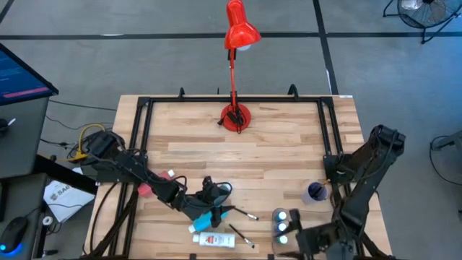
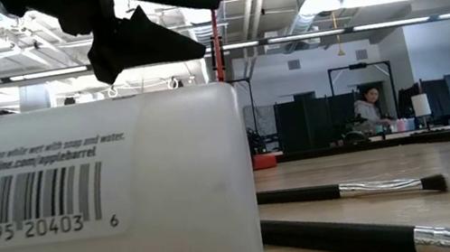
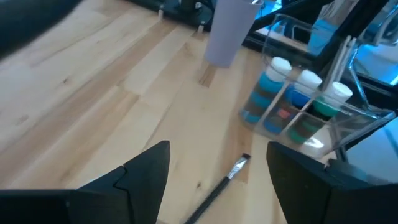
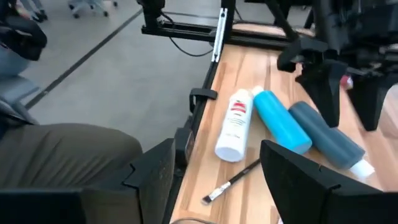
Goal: Pick & Place Paint Supplies
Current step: Put the black paint bottle into the transparent bin
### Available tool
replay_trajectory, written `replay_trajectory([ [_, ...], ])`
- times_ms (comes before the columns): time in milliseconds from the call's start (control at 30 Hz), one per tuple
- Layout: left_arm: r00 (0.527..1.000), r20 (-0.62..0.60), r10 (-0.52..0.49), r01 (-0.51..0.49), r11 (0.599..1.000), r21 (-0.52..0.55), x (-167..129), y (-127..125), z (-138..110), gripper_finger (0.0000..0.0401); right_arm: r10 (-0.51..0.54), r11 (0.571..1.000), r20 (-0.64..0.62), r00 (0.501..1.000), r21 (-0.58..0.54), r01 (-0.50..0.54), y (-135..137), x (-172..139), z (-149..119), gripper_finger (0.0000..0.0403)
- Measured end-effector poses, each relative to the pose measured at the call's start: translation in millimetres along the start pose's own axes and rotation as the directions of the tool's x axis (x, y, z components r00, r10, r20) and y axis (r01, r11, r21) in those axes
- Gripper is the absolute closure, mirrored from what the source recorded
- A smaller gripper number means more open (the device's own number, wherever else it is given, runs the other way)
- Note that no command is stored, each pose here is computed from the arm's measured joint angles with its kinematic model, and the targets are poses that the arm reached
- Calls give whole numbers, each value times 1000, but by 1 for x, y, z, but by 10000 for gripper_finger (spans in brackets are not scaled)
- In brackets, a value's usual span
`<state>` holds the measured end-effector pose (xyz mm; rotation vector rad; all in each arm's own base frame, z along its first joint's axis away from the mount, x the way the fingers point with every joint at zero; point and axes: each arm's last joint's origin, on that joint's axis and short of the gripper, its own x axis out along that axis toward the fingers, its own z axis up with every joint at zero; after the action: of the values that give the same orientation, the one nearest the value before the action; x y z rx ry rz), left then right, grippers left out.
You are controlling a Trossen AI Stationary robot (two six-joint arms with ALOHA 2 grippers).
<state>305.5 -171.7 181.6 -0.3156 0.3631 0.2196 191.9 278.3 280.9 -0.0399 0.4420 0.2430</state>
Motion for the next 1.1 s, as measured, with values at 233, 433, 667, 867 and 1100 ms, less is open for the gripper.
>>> replay_trajectory([
  [233, 1000, 16, -18, 17, 999, 27, -9, -2, 10, 155, 70, 995, -45, 997, 73, -66, -39, -6, 24, 175],
  [433, 1000, -29, -12, 13, 998, 56, -12, -1, 6, 155, 137, 984, -159, 978, 137, -115, -81, 5, 33, 175],
  [667, 997, -69, -42, 45, 998, 50, -16, -4, 1, 155, 91, 991, -400, 912, 123, -45, -109, 18, 59, 175],
  [867, 994, -100, -41, 44, 999, 28, -20, -6, -4, 155, 57, 997, -644, 763, 82, -5, -115, 39, 81, 175],
  [1100, 979, -202, 9, -2, 999, 35, -24, -1, -16, 155, -4, 999, -829, 559, 15, 31, -124, 74, 90, 175],
])
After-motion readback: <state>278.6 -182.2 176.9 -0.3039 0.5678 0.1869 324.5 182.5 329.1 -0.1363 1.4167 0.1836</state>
